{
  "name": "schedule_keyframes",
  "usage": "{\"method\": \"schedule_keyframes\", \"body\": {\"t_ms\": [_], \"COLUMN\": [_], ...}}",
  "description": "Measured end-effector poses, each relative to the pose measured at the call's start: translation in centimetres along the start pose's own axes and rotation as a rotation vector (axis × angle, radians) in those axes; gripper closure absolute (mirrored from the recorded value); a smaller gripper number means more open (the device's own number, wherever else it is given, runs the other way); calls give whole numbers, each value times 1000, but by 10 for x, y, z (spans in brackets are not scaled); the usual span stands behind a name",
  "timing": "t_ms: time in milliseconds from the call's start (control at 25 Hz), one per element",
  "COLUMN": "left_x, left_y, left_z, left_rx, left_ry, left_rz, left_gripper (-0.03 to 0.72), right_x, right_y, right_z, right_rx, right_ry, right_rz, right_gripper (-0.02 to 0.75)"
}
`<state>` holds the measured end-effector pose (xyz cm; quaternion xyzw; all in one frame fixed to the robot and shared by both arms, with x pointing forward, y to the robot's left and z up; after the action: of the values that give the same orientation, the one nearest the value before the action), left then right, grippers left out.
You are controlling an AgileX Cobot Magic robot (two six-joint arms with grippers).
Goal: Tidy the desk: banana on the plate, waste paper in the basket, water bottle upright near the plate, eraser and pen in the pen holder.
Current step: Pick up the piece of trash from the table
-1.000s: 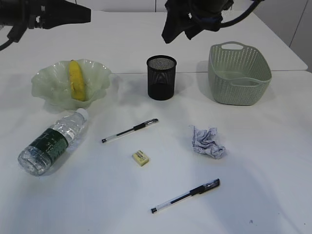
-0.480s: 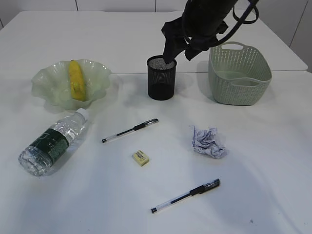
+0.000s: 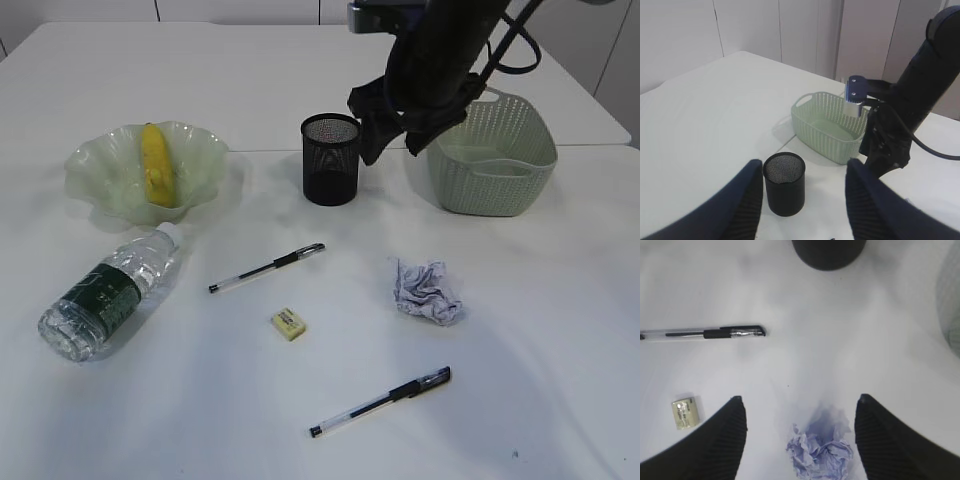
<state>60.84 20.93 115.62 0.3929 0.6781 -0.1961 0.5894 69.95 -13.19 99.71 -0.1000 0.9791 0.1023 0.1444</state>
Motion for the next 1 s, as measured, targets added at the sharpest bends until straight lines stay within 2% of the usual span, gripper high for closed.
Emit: {"method": "schedule_keyframes", "body": {"t_ms": [400,1000], "left_x": [-4,-3], "left_y": [-2,-3], "left_z": [-4,-4], "left_rx": [-4,0], "left_ry": [1,4], "left_rz": [-3,-11], "left_gripper": [309,309], "right_x": [26,26], "right_y": [-8,-21], "right_z": [29,30], "right_rx": [25,121], "right_ry": [121,109], "right_rz": [68,155], "right_gripper": [234,234]}}
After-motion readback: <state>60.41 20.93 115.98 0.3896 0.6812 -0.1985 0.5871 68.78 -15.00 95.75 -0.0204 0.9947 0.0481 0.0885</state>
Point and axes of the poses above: a point on each arm's last joint axis where the gripper is mounted, z pointing out along that axis toward the gripper, y along the wrist's bending axis when the last joint is at zero, x = y × z, the point moved 5 cm from there along z, pointing out along that axis toward the gripper, and after that the axes turned 13 degrees about z, right-handed, at the moved point
